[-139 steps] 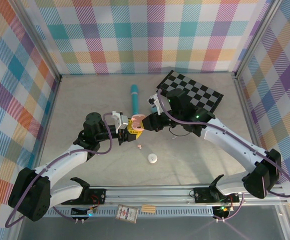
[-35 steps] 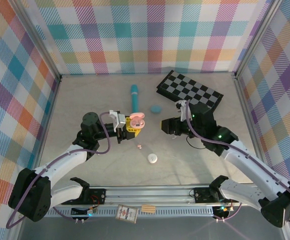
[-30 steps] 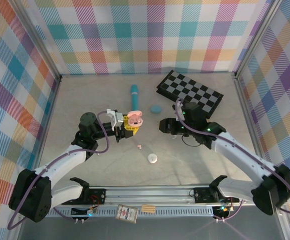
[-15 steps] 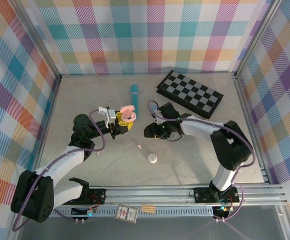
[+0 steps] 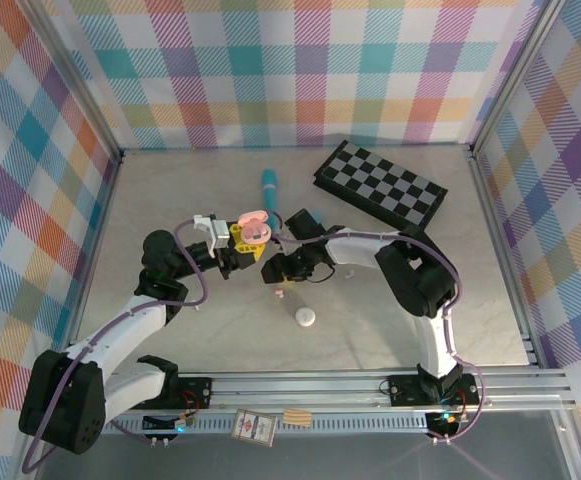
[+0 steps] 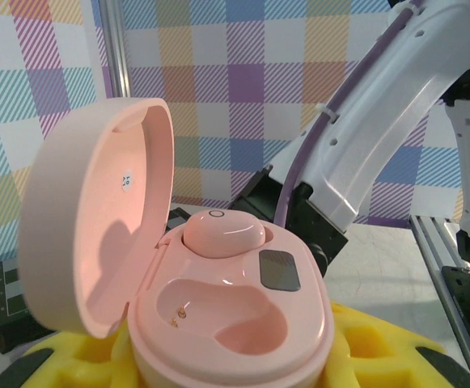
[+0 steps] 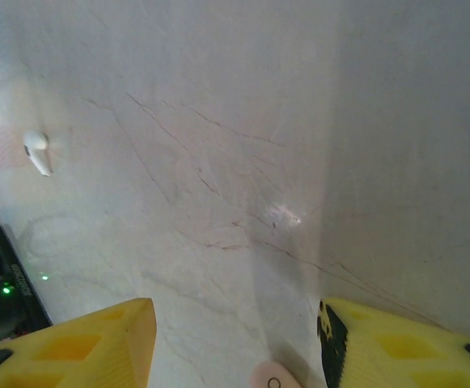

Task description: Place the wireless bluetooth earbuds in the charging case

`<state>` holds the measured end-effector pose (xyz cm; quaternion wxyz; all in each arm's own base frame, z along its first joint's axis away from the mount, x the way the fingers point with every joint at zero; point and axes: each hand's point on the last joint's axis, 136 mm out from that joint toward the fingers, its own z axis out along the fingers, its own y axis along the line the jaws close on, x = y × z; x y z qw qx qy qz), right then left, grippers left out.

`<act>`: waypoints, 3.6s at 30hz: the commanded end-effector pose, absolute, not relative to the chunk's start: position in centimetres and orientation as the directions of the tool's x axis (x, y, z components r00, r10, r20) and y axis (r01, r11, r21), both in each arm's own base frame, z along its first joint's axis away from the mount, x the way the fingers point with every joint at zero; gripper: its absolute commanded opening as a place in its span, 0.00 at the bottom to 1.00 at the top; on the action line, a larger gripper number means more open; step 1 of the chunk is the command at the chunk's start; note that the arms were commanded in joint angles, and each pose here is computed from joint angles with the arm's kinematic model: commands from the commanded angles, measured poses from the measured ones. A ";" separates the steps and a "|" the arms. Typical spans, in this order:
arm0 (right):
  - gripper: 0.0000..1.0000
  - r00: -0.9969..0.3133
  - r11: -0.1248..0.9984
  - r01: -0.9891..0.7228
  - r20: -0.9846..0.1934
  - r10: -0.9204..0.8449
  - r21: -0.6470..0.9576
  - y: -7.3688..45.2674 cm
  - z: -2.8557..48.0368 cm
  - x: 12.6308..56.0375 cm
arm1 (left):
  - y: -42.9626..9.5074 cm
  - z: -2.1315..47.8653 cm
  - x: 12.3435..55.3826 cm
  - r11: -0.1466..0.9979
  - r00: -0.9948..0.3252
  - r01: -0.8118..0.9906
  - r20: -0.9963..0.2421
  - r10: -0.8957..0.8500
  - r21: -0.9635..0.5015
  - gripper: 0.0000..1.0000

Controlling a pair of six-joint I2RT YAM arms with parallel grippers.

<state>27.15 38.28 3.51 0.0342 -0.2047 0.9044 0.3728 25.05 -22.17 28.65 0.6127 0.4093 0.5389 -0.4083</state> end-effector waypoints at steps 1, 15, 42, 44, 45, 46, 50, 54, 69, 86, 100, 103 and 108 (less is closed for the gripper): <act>0.56 -0.896 0.623 -0.423 -0.203 -0.394 0.658 38.4 2.9 26.0 | -22.0 29.6 24.4 0.316 0.120 0.944 -0.991 -0.066 0.094 0.32; 0.50 -0.888 0.628 -0.432 -0.185 -0.420 0.648 36.8 3.3 23.0 | -22.1 29.7 24.6 0.312 0.122 0.945 -0.990 -0.064 0.097 0.32; 0.25 -0.913 0.708 -0.381 -0.122 -0.389 0.595 36.9 0.7 23.8 | -22.1 29.6 24.3 0.304 0.123 0.948 -0.990 -0.068 0.097 0.32; 0.23 -0.915 0.714 -0.379 -0.122 -0.386 0.588 36.7 0.8 23.8 | -22.1 29.5 24.3 0.303 0.120 0.948 -0.991 -0.067 0.094 0.32; 0.23 -0.915 0.718 -0.380 -0.126 -0.382 0.583 36.6 0.9 23.9 | -22.1 29.5 24.3 0.304 0.122 0.948 -0.990 -0.067 0.096 0.32; 0.22 -0.916 0.721 -0.381 -0.131 -0.379 0.578 36.4 1.1 23.9 | -22.1 29.4 24.4 0.307 0.117 0.947 -0.991 -0.066 0.092 0.32; 0.20 -0.917 0.739 -0.395 -0.185 -0.353 0.546 35.7 2.7 24.4 | -22.0 29.4 24.5 0.314 0.120 0.945 -0.991 -0.065 0.094 0.32; 0.19 -0.924 0.765 -0.381 -0.248 -0.292 0.520 34.3 4.9 25.6 | -21.9 29.5 24.8 0.335 0.127 0.937 -0.990 -0.066 0.098 0.32; 0.19 -0.820 0.739 -0.476 -0.544 -0.176 0.477 29.2 20.2 27.4 | -21.2 28.3 27.6 0.539 0.201 0.822 -0.979 0.027 0.183 0.32; 0.19 -0.628 0.593 -0.699 -0.739 -0.243 0.399 32.9 31.4 25.5 | -25.3 25.3 28.7 0.506 0.176 0.830 -0.971 0.160 0.234 0.32; 0.19 -0.639 0.584 -0.706 -0.716 -0.281 0.401 35.6 29.2 26.0 | -26.1 25.0 28.4 0.496 0.174 0.837 -0.971 0.161 0.232 0.31; 0.19 -0.646 0.590 -0.697 -0.714 -0.271 0.408 35.8 28.8 26.2 | -26.3 25.0 28.1 0.485 0.174 0.844 -0.972 0.159 0.230 0.31; 0.18 -0.658 0.592 -0.685 -0.709 -0.253 0.424 36.1 28.6 26.5 | -26.4 24.8 28.0 0.477 0.170 0.849 -0.972 0.160 0.227 0.31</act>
